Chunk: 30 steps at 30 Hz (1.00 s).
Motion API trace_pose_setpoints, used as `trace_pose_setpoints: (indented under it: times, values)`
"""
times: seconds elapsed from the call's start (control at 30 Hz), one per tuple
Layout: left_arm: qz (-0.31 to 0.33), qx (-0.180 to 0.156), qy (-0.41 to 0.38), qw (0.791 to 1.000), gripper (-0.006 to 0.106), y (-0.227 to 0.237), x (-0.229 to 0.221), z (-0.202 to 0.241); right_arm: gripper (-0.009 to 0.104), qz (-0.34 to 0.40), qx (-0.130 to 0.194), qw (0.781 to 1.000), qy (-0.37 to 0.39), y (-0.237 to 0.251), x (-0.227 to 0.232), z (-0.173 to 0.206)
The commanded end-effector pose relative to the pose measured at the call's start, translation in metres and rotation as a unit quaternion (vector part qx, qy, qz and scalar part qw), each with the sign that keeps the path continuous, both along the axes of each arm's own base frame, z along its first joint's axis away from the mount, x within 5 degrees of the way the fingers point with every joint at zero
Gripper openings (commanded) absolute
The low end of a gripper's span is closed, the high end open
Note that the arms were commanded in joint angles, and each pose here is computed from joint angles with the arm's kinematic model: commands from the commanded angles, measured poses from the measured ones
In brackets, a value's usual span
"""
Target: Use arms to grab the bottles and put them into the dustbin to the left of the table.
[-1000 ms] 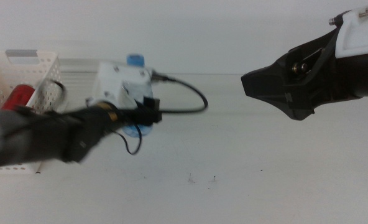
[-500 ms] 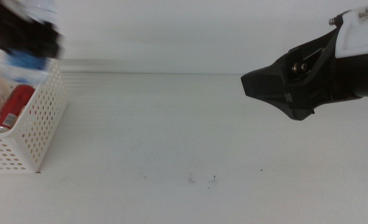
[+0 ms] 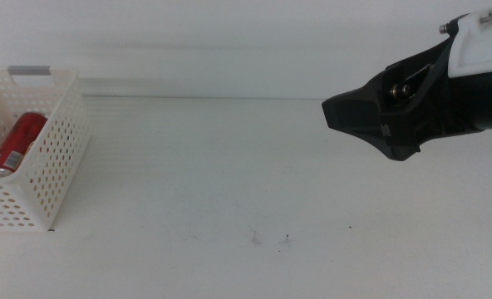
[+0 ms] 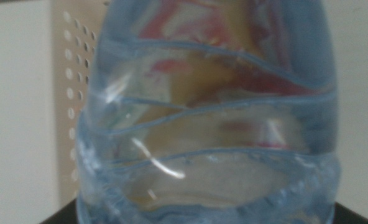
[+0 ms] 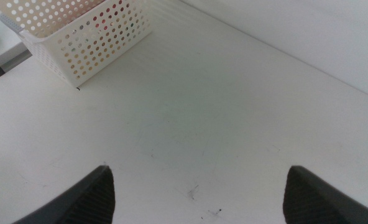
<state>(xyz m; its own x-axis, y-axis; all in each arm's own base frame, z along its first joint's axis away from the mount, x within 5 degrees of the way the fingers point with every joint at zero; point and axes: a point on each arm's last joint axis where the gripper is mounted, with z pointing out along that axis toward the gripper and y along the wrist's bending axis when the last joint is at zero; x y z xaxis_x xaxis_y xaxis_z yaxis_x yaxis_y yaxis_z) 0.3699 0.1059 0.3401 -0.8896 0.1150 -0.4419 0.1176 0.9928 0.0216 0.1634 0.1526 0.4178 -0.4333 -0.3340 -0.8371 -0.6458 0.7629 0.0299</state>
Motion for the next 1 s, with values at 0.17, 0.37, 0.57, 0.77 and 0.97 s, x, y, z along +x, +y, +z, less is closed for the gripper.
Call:
trace_pose_setpoints:
  times: [0.17, 0.37, 0.57, 0.77, 0.97]
  values:
    - [0.008, -0.026, -0.025, 0.999, 0.004, 0.006, 0.033, -0.034, 0.086, 0.004, 0.004, 1.000, -0.012, -0.001, -0.002, 0.005]
    - [0.032, -0.024, 0.017, 0.999, 0.006, 0.014, 0.043, -0.065, 0.086, 0.004, 0.004, 1.000, -0.012, -0.001, -0.002, 0.005]
    - [0.025, -0.038, 0.047, 0.998, 0.021, 0.014, 0.048, -0.087, 0.086, 0.004, 0.004, 1.000, -0.012, -0.001, -0.002, 0.005]
    - [0.014, -0.042, 0.046, 0.998, 0.063, 0.013, 0.049, -0.088, 0.086, 0.004, 0.004, 1.000, -0.012, -0.001, -0.002, 0.005]
    - [0.010, -0.049, 0.065, 0.997, 0.094, 0.011, 0.046, -0.088, 0.086, 0.004, 0.004, 1.000, -0.012, -0.001, -0.002, 0.005]
